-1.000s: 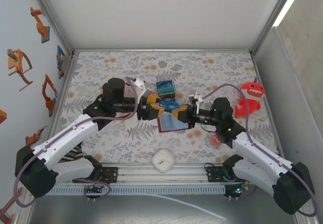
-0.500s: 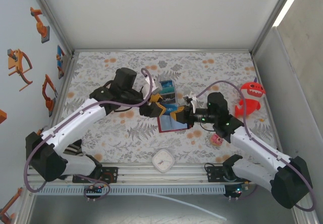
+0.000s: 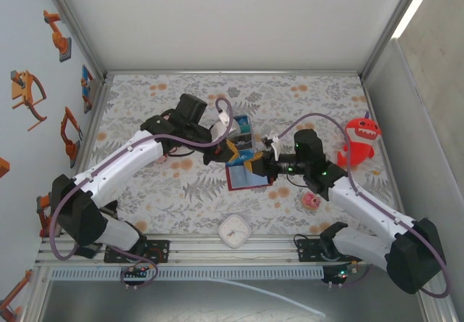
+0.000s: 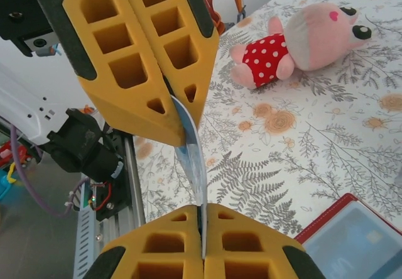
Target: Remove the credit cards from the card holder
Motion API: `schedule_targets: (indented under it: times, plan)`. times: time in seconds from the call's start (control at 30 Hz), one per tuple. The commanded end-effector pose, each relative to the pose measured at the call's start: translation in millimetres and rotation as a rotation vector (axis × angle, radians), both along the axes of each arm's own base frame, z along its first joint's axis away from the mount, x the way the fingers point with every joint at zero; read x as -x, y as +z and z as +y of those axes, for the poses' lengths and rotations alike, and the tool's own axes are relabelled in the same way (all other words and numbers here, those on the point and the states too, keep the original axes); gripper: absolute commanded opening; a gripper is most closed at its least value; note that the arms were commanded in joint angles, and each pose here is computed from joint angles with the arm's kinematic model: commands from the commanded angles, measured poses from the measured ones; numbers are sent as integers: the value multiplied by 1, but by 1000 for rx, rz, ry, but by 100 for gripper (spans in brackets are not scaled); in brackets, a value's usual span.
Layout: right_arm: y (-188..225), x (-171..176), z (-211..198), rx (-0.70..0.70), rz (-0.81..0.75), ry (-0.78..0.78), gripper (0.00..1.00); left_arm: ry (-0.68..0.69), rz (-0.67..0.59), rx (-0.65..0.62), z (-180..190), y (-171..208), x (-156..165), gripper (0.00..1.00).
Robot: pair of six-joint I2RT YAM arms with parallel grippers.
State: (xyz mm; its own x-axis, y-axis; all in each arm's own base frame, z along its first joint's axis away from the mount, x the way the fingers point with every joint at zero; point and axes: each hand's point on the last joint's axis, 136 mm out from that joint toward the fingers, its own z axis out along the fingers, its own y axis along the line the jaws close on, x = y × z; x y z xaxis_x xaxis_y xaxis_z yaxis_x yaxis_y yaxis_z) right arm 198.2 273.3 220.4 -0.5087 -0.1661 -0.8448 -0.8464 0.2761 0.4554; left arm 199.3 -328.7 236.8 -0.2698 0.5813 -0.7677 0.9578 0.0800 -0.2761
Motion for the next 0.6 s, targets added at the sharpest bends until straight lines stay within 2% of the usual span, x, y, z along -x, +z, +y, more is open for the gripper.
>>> schedule_targets:
  times: [0.0, 0.07, 0.17, 0.37, 0.4, 0.47, 0.5, 0.57]
  plan:
    - [12, -9, -4, 26, -64, -54, 21, 19, -54, -37, 4, -6, -13, 1]
    - [10, -10, -7, 53, -67, -71, 38, 59, -103, -50, 6, -8, -26, 1]
    - [10, -14, -13, 81, -73, -116, 49, 123, -176, -65, 9, -11, -51, 1]
    - [11, -25, -30, 133, -103, -242, 60, 229, -294, -97, 16, -19, -110, 1]
    - [12, -27, -34, 142, -110, -269, 67, 240, -300, -94, 16, -21, -120, 1]
    - [15, -32, -42, 156, -124, -328, 91, 257, -303, -98, 17, -26, -139, 1]
    - [16, -35, -46, 161, -132, -356, 99, 262, -304, -104, 18, -30, -149, 1]
    - [18, -40, -55, 172, -143, -417, 99, 266, -302, -122, 18, -41, -165, 1]
